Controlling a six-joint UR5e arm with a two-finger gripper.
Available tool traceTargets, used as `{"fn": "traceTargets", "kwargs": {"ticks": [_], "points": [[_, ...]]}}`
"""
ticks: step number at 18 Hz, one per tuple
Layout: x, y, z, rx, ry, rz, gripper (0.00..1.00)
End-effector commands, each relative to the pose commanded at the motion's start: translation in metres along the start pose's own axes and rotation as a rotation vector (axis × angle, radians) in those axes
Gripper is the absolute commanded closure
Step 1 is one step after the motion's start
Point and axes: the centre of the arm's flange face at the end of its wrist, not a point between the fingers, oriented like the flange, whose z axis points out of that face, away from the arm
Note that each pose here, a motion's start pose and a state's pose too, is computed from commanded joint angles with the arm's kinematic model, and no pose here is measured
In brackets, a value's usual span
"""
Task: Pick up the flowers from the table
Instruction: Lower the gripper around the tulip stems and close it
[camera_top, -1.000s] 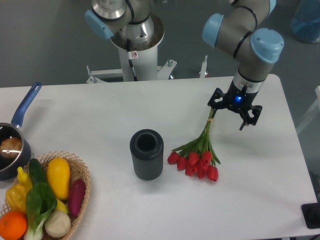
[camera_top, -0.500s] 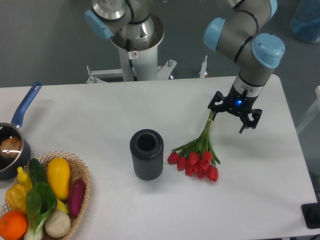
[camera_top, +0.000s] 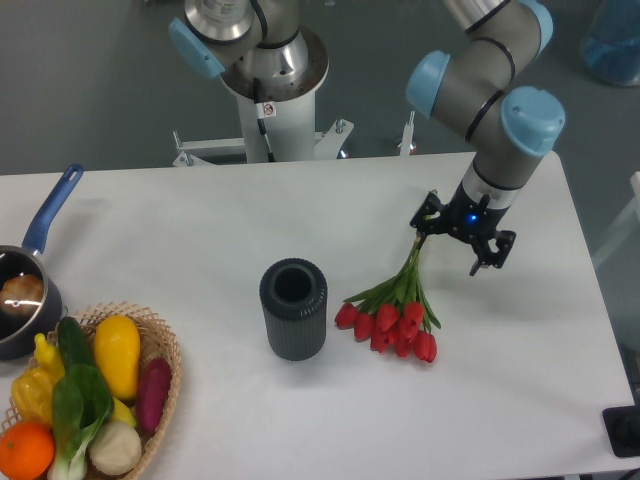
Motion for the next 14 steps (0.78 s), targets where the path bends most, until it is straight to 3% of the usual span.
{"fn": "traceTargets", "kwargs": {"ticks": [14], "points": [[0.011, -0.025, 0.031, -0.013, 0.031, 0.018, 0.0]]}}
